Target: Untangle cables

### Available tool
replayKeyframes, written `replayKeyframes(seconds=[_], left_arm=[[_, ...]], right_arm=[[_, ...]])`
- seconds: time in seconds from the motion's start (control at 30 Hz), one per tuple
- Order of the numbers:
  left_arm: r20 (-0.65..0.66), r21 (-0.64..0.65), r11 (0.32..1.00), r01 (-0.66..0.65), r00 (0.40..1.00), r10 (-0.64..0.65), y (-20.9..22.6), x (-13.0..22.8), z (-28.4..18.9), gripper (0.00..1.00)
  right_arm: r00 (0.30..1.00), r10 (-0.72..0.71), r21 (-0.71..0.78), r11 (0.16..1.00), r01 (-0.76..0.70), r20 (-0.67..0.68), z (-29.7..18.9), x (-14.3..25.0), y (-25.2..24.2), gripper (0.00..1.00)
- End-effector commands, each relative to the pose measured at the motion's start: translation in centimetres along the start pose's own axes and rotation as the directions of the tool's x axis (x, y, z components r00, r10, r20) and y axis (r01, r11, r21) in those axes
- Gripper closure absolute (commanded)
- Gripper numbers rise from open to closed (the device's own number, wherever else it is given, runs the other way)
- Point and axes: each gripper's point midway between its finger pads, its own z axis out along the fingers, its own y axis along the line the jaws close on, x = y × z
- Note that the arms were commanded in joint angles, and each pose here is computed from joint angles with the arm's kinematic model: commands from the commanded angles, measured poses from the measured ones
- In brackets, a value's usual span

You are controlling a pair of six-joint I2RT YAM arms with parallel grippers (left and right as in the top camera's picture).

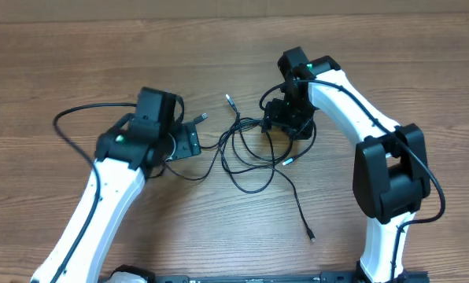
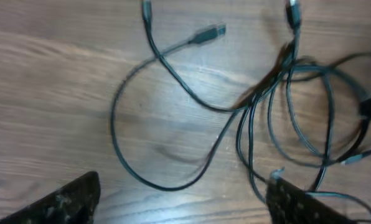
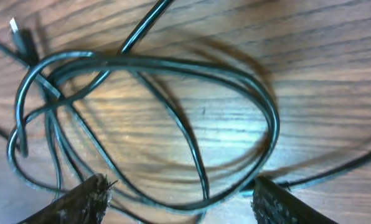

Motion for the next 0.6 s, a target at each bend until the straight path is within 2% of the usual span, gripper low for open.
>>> replayKeyframes(seconds=[0.0, 0.07, 0.17, 0.2, 0.27, 0.33, 0.43, 0.5, 0.53, 0.57], left_arm=[[-0.179, 0.093, 0.995, -0.024, 0.983, 0.04, -2.1, 2.0, 4.1, 0.21], [-0.285, 0.259, 0.965, -0.053, 0.95, 0.129, -5.0, 3.6, 6.8, 0.29], [-0.331, 0.314, 0.949, -0.028, 0.933, 0.138, -6.4, 4.3, 9.2, 0.3], [-0.337, 0.318, 0.947, -0.041, 0.929, 0.153, -6.9, 4.7, 10.4, 0.3], [-0.344, 0.32, 0.946, -0.057, 0.923, 0.172, -7.5, 5.2, 11.6, 0.39], [-0.358, 0.284, 0.956, -0.066, 0.918, 0.17, -7.2, 5.7, 13.3, 0.56], [-0.404, 0.251, 0.967, -0.05, 0.902, 0.151, -6.6, 6.8, 14.9, 0.62], [-0.422, 0.239, 0.97, -0.048, 0.895, 0.148, -6.3, 7.3, 15.7, 0.73], [-0.427, 0.234, 0.971, -0.048, 0.892, 0.147, -6.2, 7.5, 16.0, 0.81], [-0.428, 0.233, 0.971, -0.047, 0.892, 0.146, -6.2, 7.5, 16.0, 0.83]], right_arm=[[0.999, -0.023, -0.012, 1.0, 0.023, 0.027, -1.6, 0.0, 0.2, 0.25], [1.0, -0.021, 0.002, 1.0, 0.021, -0.018, -0.3, 1.4, 0.1, 0.25], [0.997, -0.058, 0.014, 0.998, 0.059, -0.057, 2.0, 3.3, 0.5, 0.25], [0.994, -0.084, -0.003, 0.996, 0.084, -0.075, 3.1, 4.3, 1.3, 0.24], [0.989, -0.11, -0.042, 0.993, 0.106, -0.096, 4.1, 5.5, 2.6, 0.24], [0.991, -0.092, -0.04, 0.995, 0.088, -0.095, 4.8, 6.3, 3.6, 0.25], [0.991, -0.11, -0.052, 0.993, 0.106, -0.081, 5.3, 7.0, 5.4, 0.25], [0.986, -0.155, -0.07, 0.986, 0.15, -0.056, 5.7, 7.3, 6.8, 0.24], [0.984, -0.175, -0.079, 0.982, 0.172, -0.038, 5.8, 7.3, 7.5, 0.24], [0.982, -0.185, -0.078, 0.98, 0.183, -0.027, 5.9, 7.2, 7.8, 0.2]])
